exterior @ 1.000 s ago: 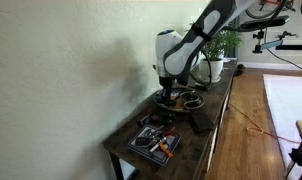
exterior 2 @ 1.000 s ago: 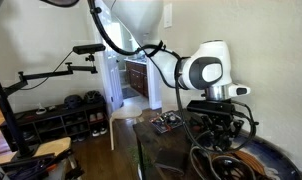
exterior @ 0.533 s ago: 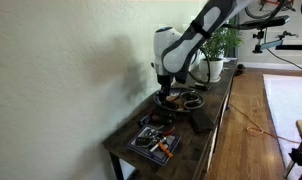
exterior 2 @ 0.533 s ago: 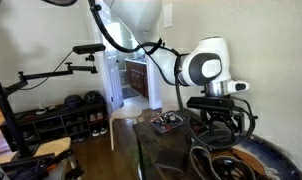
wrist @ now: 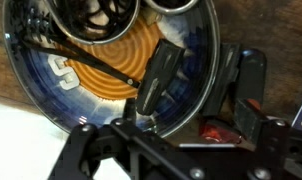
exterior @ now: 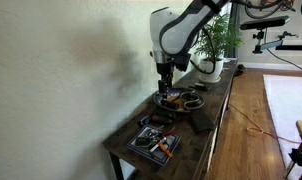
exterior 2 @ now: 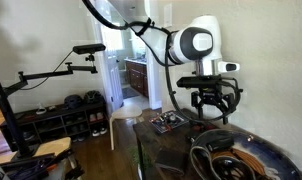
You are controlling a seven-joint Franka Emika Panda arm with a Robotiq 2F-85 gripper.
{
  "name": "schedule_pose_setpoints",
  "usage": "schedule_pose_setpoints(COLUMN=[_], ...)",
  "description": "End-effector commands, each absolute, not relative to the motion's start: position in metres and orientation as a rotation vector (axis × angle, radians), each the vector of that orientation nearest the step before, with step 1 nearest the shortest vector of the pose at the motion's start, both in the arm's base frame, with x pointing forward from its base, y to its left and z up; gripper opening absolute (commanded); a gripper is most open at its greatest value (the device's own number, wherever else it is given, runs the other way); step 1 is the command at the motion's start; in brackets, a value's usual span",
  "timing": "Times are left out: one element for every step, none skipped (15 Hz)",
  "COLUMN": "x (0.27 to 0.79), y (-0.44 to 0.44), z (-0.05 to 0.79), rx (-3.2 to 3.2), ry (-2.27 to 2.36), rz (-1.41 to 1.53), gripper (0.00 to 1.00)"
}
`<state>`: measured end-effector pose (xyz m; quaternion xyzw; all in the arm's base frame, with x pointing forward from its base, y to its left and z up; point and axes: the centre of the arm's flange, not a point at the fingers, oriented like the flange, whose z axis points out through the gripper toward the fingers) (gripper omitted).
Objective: Pick up the black object and put it in the bowl
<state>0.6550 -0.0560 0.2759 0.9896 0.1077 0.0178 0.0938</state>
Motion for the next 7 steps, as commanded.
schedule_pose_setpoints(x=[0.620,0.616,0.613,0.609,0.636,0.635,0.636], y=[-0.038,-0.033,-0.028,-0.022,-0.035,-0.032,-0.031], z=[0.308,0.313,0.317,0.321,0.306,0.308,0.308], rx=[2.962,2.966,2.969,2.968,2.956,2.956,2.956], ry=[0.237,0.230,0.217,0.202,0.258,0.259,0.261], rz=[-0.014,-0.014,-0.014,-0.017,0.006,0.010,0.011], gripper=[1.00,1.00,1.00,1.00,1.00,1.00,1.00])
